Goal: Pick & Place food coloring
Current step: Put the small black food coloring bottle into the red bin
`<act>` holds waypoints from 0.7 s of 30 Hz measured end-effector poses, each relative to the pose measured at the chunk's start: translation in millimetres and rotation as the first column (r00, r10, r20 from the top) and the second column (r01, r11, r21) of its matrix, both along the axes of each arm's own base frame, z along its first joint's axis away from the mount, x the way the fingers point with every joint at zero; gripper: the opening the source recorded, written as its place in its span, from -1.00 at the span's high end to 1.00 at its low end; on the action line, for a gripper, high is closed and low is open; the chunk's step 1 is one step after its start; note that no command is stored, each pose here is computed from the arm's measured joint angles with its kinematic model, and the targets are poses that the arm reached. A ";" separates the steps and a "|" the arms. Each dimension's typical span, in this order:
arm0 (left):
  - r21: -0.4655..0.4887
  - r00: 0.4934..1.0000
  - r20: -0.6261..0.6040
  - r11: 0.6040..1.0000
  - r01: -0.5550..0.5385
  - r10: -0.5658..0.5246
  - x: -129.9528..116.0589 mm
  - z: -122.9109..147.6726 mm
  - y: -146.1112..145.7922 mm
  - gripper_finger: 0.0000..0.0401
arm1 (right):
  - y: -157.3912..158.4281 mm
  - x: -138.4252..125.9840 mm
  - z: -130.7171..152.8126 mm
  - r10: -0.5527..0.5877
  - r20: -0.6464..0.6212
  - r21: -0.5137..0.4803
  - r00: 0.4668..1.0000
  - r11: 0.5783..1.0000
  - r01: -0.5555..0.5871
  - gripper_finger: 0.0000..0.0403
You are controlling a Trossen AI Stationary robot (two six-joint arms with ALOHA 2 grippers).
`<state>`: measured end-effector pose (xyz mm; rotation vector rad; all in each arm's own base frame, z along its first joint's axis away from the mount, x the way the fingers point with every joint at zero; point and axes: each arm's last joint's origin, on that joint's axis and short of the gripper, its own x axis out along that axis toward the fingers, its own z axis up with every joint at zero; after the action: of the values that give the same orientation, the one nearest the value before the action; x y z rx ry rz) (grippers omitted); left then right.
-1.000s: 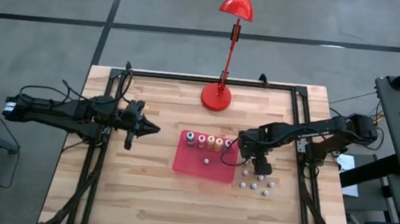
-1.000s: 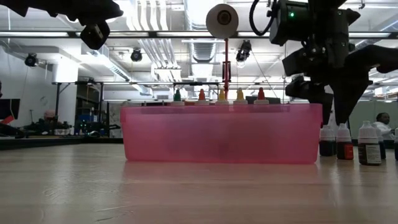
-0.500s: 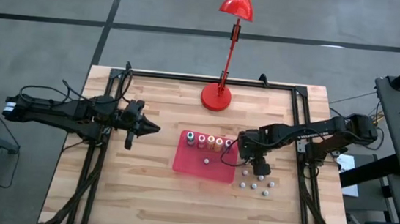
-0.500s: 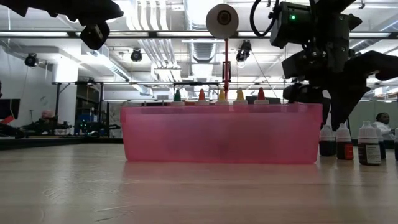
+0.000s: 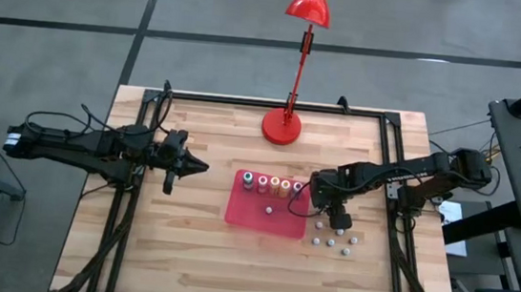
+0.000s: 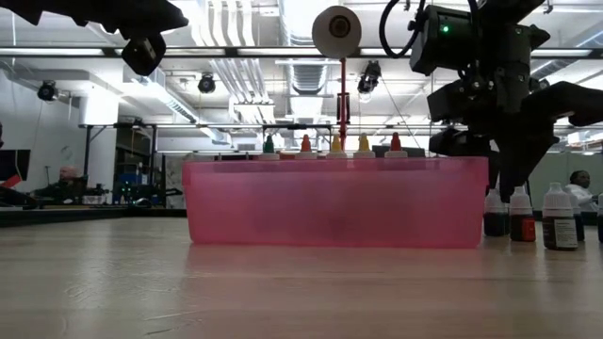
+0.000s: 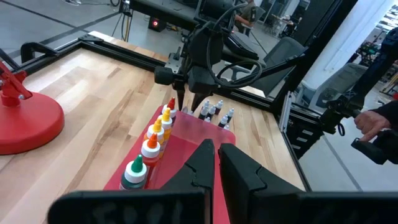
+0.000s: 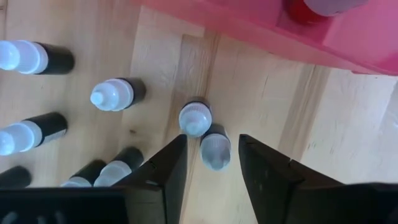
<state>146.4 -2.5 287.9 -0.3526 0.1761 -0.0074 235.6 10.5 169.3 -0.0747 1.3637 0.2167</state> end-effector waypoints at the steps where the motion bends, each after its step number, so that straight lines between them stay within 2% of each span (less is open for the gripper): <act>1: 0.000 1.000 0.000 1.000 0.000 0.000 0.0 0.0 0.0 1.00 | 0.0 0.0 0.0 0.000 0.000 0.000 1.000 1.000 0.000 0.35; 21: -0.014 1.000 -0.001 1.000 -0.001 0.001 0.0 0.0 0.0 1.00 | 0.0 -2.2 -2.3 -0.011 -0.014 0.001 1.000 1.000 0.011 0.64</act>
<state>146.4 -2.5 287.8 -0.3664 0.1765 -0.0075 233.5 10.5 167.0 -0.0650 1.3779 0.2084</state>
